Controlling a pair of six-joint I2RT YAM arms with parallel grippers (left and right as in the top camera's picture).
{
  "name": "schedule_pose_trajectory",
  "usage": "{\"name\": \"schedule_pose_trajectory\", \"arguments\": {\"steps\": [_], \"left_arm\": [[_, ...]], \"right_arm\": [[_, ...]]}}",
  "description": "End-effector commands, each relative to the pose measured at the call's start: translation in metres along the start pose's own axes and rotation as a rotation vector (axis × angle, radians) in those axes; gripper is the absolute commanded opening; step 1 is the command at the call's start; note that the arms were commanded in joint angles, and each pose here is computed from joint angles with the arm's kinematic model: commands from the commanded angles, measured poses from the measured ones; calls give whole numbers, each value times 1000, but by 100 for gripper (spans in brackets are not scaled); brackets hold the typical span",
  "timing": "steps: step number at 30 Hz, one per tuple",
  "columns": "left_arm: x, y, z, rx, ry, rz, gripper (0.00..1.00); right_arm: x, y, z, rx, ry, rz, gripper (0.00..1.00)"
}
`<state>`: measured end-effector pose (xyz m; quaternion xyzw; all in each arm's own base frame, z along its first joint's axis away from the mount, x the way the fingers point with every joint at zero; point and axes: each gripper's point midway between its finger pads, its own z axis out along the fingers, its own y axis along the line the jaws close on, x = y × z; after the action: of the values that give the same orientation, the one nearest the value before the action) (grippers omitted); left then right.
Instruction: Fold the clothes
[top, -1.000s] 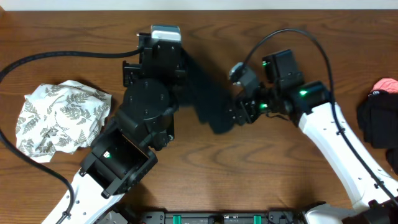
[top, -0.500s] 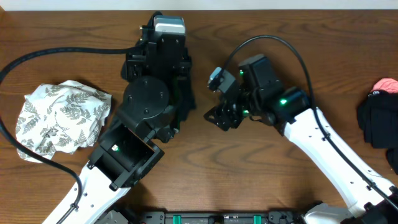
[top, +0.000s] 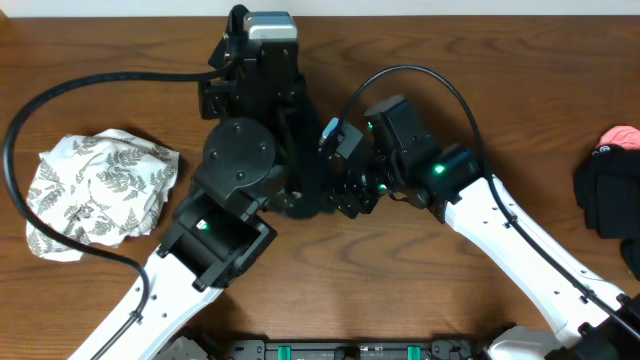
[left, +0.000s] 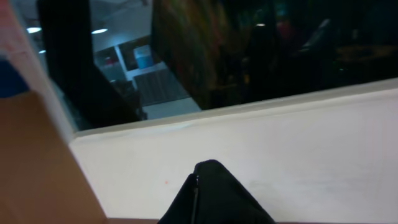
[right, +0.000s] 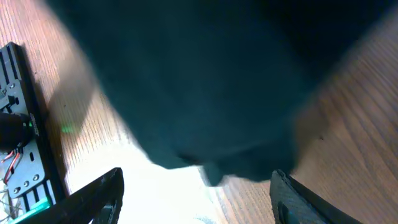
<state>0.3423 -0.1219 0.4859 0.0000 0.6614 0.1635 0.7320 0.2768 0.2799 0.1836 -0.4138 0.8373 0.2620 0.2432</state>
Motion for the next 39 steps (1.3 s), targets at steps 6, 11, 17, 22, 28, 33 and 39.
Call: {"name": "schedule_pose_trajectory", "arguments": {"steps": [6,11,17,22,28,33,39], "left_arm": [[-6,28,1,-171,18,-67,6],[-4,29,3,-212,23,-92,6],[-8,31,3,-222,6,-124,6],[-16,35,2,-233,-19,-142,6],[-21,38,2,-238,-36,-163,6],[-24,40,1,-245,-44,-136,6],[-30,45,0,-259,-56,-89,6]], "right_arm": [[0,2,4,-5,1,4,73],[-5,1,4,-1,-21,-6,73],[-22,-1,3,8,-87,-28,74],[-30,8,8,-24,-113,-49,74],[-39,35,21,-73,-135,-116,73],[-45,37,34,-25,-144,-101,72],[-41,40,42,-27,-123,-92,72]]}}
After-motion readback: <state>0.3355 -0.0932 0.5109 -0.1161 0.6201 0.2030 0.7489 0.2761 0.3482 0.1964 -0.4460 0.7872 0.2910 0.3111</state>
